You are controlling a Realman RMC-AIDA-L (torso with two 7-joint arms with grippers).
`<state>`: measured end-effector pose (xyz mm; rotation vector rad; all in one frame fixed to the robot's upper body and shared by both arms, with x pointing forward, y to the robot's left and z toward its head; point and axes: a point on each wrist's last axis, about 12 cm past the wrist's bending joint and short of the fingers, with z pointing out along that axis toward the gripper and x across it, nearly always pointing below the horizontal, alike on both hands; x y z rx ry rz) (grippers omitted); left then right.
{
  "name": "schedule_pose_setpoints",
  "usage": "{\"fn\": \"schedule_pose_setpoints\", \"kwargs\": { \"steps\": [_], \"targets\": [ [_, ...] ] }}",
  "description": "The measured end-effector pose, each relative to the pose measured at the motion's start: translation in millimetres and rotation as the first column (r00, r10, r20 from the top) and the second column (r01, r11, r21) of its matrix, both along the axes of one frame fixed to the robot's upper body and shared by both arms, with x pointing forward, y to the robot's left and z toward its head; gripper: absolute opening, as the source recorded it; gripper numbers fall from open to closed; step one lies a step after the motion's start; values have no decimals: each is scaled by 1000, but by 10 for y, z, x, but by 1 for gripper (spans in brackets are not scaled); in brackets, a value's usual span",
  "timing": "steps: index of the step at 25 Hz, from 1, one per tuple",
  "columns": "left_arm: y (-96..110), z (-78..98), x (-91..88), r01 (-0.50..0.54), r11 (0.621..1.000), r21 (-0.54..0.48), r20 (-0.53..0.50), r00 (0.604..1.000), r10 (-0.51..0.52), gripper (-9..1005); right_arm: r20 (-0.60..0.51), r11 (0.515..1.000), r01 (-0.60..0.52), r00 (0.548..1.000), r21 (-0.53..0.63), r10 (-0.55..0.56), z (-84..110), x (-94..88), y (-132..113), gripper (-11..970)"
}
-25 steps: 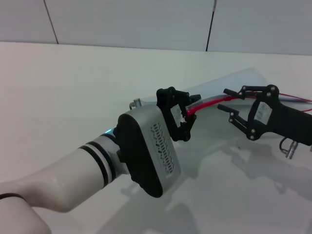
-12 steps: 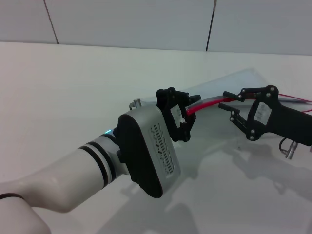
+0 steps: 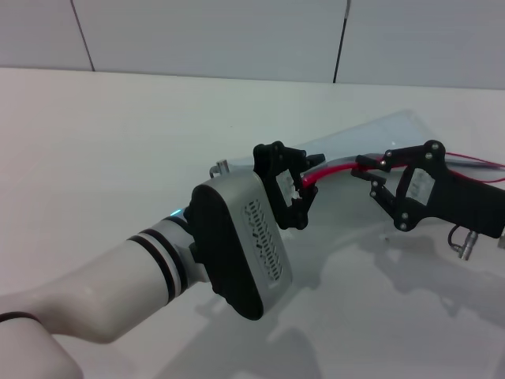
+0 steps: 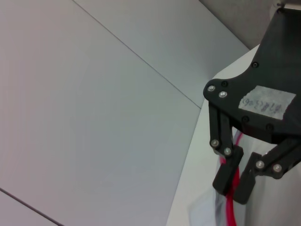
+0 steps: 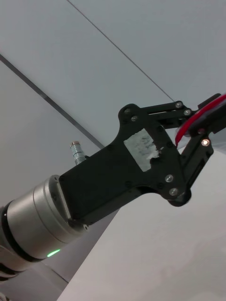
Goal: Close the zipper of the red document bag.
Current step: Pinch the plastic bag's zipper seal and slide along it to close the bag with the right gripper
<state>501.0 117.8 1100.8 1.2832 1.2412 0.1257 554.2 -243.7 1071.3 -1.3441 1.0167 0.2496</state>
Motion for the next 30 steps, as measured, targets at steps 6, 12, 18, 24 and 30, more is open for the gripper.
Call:
{"fn": "schedule_pose_setpoints", "kwargs": {
  "steps": [6,12,18,24,30],
  "targets": [
    [-4,-1,-3,2,1000,1,0,1000,-2,54,-2,1000,4,1000,0,-4,-3,3,-1,96],
    [-11,-3,-8,6,1000,2,0,1000,-6,54,-2,1000,10,1000,3,-10,-4,2,-9,61],
    [-3,5,-63,23,1000,-4,17,1000,-23,54,-11,999,47,999,-7,-47,-32,14,-50,65],
    [13,36,-100,36,999,-16,29,999,-35,54,-24,994,108,994,-11,-108,-78,-11,-164,75],
    [14,39,-146,46,999,-16,27,999,-46,54,-29,985,170,985,-7,-170,-95,-13,-274,86]
  ]
}}
